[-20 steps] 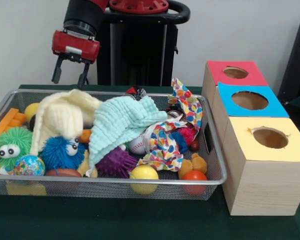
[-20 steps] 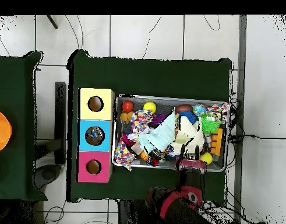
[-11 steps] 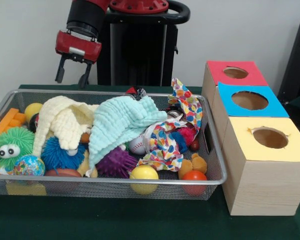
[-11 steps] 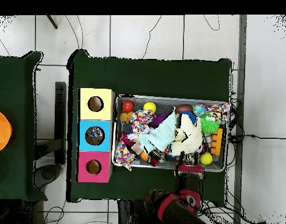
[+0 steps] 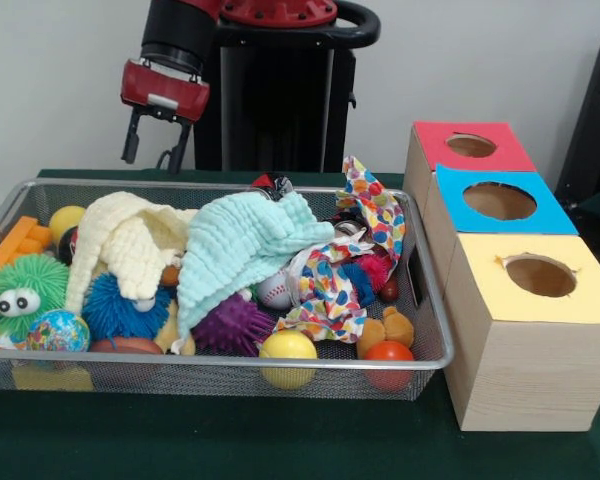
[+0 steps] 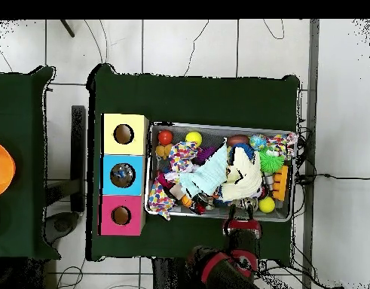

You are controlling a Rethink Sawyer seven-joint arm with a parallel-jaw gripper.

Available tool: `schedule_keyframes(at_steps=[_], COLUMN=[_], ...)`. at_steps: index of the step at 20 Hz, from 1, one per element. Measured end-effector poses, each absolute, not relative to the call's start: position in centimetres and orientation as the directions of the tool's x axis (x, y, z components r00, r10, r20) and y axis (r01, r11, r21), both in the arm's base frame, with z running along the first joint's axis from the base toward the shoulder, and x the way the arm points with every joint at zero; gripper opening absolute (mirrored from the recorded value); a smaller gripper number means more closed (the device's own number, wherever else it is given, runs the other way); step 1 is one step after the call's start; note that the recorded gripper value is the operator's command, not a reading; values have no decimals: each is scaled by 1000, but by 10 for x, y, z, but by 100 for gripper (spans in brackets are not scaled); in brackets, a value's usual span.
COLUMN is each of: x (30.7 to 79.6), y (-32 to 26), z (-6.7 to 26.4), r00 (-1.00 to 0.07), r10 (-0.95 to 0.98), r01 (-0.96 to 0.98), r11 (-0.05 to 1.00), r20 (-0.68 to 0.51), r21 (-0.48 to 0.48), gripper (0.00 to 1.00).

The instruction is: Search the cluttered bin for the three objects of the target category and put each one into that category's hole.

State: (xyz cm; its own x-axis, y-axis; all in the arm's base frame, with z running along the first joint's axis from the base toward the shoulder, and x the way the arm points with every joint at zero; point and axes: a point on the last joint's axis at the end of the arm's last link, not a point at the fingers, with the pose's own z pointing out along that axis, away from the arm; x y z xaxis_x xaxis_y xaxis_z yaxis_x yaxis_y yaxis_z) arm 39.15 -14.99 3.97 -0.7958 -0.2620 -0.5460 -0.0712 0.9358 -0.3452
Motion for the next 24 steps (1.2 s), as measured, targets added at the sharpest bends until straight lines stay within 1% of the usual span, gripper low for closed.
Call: schedule_keyframes(at_steps=[5, 8, 11, 17, 20, 24], x=[371, 362, 351, 338, 337, 337], y=[-137, -120, -96, -56, -45, -52], z=[23, 24, 32, 55, 64, 70], r00=[-813, -804, -787, -768, -764, -779], r10=[-273, -323, -395, -472, -479, -452], r01=[-96, -150, -232, -305, -300, -264], r11=[934, 922, 902, 864, 857, 865], r20=[-514, -499, -475, -434, -432, -435], r21=[-345, -356, -365, -400, -418, -428], gripper=[100, 100, 100, 100, 100, 100])
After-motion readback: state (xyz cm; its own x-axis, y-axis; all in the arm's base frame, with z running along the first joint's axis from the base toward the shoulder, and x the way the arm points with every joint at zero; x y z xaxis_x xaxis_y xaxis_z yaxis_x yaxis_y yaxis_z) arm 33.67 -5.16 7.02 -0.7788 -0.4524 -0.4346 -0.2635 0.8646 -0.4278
